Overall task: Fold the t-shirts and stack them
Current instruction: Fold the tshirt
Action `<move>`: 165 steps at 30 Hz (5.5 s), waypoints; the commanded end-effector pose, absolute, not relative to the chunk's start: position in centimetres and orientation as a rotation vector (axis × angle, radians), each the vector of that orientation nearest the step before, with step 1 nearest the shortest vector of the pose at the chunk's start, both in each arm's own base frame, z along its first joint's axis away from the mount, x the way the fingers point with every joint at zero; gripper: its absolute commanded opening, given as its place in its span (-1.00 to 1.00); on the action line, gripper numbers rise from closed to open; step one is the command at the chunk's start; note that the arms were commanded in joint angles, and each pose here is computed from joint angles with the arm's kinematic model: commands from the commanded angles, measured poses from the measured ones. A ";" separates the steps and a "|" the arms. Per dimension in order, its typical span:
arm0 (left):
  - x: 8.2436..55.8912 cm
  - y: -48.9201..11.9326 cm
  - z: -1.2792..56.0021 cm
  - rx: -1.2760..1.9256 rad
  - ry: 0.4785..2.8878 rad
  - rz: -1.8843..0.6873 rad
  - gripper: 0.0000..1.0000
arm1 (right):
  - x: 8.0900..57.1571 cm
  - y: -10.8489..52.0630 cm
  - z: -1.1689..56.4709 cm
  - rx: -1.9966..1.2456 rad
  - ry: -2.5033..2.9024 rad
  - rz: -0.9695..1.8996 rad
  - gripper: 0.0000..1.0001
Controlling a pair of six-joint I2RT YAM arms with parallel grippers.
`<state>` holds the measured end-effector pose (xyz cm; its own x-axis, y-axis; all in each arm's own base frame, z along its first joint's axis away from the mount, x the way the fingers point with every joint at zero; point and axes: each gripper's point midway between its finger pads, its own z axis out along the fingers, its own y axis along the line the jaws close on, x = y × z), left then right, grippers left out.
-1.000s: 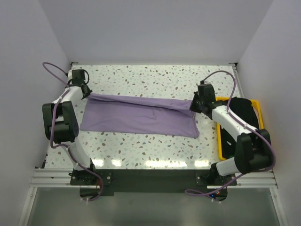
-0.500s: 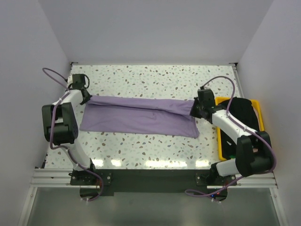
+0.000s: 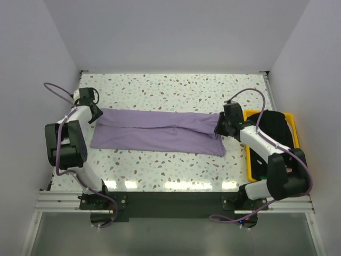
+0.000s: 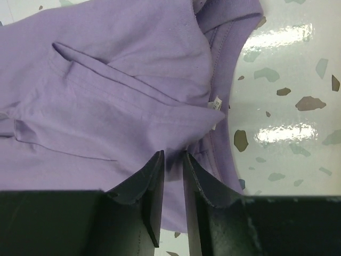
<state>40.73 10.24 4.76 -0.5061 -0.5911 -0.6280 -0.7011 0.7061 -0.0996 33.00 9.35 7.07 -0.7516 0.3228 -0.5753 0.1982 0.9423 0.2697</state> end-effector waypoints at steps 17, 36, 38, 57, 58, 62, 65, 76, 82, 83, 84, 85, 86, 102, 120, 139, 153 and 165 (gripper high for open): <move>44.6 -0.7 10.1 -0.642 2.246 -0.190 -0.09 | 40.6 15.6 11.6 0.114 2.410 0.257 -0.06; 38.7 -7.2 13.8 -0.368 2.261 -0.462 -0.08 | 42.4 20.6 4.5 -0.091 2.520 0.047 -0.13; 38.6 -7.3 13.9 -0.362 2.255 -0.472 -0.07 | 42.2 21.0 4.3 -0.097 2.520 0.063 -0.23; 37.6 -7.8 12.5 -0.357 2.272 -0.508 -0.08 | 37.7 22.8 8.2 -0.050 2.457 0.261 -0.94; 37.6 -7.8 12.5 -0.357 2.274 -0.509 -0.08 | 37.5 23.1 8.6 -0.048 2.451 0.281 -0.94; 37.6 -7.8 12.4 -0.354 2.276 -0.507 -0.08 | 36.2 24.2 8.5 -0.066 2.453 0.303 -0.94; 37.5 -7.8 12.3 -0.352 2.281 -0.509 -0.08 | 35.1 24.8 8.1 -0.064 2.456 0.312 -0.94; 37.5 -8.2 12.0 -0.344 2.293 -0.532 -0.08 | 31.3 27.3 6.9 -0.033 2.384 0.311 -0.96; 37.4 -8.5 11.8 -0.338 2.301 -0.542 -0.08 | 30.4 28.7 7.1 -0.027 2.321 0.371 -0.83; 37.4 -8.6 11.7 -0.336 2.305 -0.543 -0.08 | 30.4 28.7 7.1 -0.027 2.319 0.375 -0.76; 37.3 -8.6 11.6 -0.335 2.305 -0.545 -0.08 | 30.4 28.7 7.2 -0.029 2.319 0.375 -0.69; 37.3 -8.7 11.7 -0.331 2.305 -0.546 -0.08 | 30.4 28.7 7.3 -0.034 2.318 0.367 -0.59; 37.3 -8.7 11.7 -0.327 2.304 -0.549 -0.08 | 30.6 28.7 7.9 -0.033 2.309 0.366 -0.52; 34.4 -19.3 11.1 -0.016 2.386 -0.699 -0.03 | 32.8 13.9 9.6 0.136 2.412 -0.024 0.01; 31.0 -34.3 8.9 0.415 2.442 -0.679 0.00 | 34.8 12.6 6.0 0.163 2.501 -0.092 0.01; 30.6 -34.4 6.4 0.441 2.478 -0.492 -0.38 | 32.4 12.6 6.8 0.193 2.494 0.017 -0.88; 30.8 -33.8 6.6 0.427 2.477 -0.453 -0.81 | 29.4 12.3 7.8 0.206 2.473 0.115 -0.98; 30.2 -33.4 7.1 0.453 2.480 -0.457 -0.93 | 26.1 11.7 6.2 0.243 2.507 0.175 -0.98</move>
